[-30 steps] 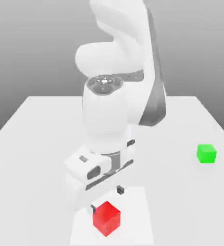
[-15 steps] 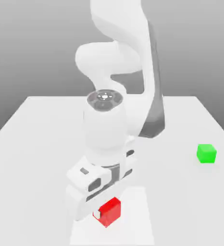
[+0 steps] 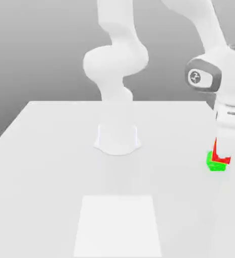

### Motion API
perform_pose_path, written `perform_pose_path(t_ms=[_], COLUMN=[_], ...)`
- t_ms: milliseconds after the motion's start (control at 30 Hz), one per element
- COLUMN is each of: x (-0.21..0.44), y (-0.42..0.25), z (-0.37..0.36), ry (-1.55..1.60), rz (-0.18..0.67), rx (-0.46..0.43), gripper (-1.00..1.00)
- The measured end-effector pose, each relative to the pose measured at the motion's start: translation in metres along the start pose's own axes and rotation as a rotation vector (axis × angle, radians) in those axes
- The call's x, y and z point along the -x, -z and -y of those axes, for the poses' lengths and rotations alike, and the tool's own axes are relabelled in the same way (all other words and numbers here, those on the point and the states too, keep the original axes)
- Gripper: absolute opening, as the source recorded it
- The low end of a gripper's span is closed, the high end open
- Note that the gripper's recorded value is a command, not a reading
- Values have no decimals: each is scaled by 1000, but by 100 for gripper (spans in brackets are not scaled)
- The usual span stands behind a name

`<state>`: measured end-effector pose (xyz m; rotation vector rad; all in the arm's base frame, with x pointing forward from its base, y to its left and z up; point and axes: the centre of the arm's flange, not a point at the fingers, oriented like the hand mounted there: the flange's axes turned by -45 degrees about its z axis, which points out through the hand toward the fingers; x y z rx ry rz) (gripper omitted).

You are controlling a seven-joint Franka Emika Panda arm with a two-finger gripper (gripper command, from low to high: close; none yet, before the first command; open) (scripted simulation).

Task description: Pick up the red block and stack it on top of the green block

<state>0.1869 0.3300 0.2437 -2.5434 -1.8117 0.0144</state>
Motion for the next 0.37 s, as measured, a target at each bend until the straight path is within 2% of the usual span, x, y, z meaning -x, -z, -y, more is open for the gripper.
perform_pose_path(t_ms=[67, 267, 300, 367], x=[1, 2, 3, 3], y=[-3, -56, -62, -62], z=[38, 49, 49, 49], ry=[42, 54, 55, 55], rz=[4, 4, 4, 4], rx=[15, 22, 22, 22], gripper=[-100, -100, 100, 100])
